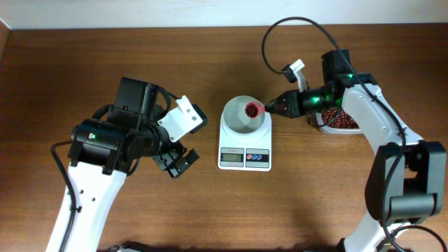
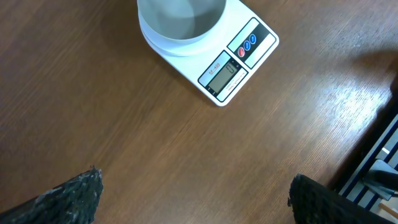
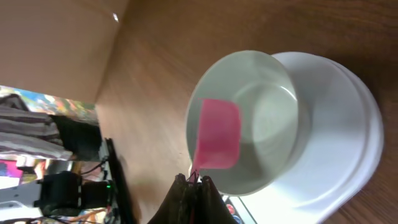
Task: Scoop and weigh 50g on scale
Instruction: 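Carry the bean-filled pink scoop over the white bowl with the right gripper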
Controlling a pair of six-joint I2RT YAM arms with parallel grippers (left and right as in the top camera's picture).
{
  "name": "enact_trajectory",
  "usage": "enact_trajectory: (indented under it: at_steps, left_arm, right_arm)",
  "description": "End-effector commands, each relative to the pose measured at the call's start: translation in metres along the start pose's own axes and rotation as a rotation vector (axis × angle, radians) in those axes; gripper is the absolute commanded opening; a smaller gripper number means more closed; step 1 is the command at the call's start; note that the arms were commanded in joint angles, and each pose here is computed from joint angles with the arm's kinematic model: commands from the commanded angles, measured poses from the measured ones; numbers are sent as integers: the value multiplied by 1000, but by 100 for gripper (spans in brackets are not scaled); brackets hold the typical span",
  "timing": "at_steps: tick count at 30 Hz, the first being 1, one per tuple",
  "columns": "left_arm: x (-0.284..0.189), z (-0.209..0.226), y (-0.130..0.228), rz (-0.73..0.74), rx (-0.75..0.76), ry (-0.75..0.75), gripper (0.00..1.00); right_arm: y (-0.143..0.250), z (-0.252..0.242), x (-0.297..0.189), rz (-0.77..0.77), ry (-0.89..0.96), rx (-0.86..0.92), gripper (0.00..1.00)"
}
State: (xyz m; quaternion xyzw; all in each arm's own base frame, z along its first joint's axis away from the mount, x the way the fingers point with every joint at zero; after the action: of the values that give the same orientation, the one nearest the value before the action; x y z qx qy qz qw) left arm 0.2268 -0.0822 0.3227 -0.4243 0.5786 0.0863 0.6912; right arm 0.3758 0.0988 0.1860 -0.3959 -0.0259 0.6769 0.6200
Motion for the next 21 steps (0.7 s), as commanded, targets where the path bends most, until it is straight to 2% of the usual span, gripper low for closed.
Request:
enact_trajectory:
  at_steps: [1, 12, 14, 21]
  left_arm:
    - [-2, 1, -3, -16, 18, 9, 99]
    - [-2, 1, -3, -16, 18, 9, 99]
    - [-2, 1, -3, -15, 18, 9, 99]
    - [-2, 1, -3, -16, 18, 9, 99]
  right_arm:
    - [4, -5, 4, 31, 51, 4, 4]
    - [2, -5, 7, 32, 63, -17, 4]
    - [3, -11, 6, 45, 126, 1, 4]
    - [-1, -9, 7, 22, 96, -4, 4]
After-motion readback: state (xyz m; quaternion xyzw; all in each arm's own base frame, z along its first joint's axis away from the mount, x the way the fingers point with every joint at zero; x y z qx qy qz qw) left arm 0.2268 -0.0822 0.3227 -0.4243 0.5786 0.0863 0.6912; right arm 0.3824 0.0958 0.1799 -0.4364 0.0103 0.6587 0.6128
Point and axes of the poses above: each gripper's point midway between its finger pads, its own x axis out along the fingers, its own z axis along the line the jaws close on, y = z × x, the point moved 9 cm from there along -x, back along the fingers, and after that the axes turned 7 degrees about -x, right-handed, at the moved point
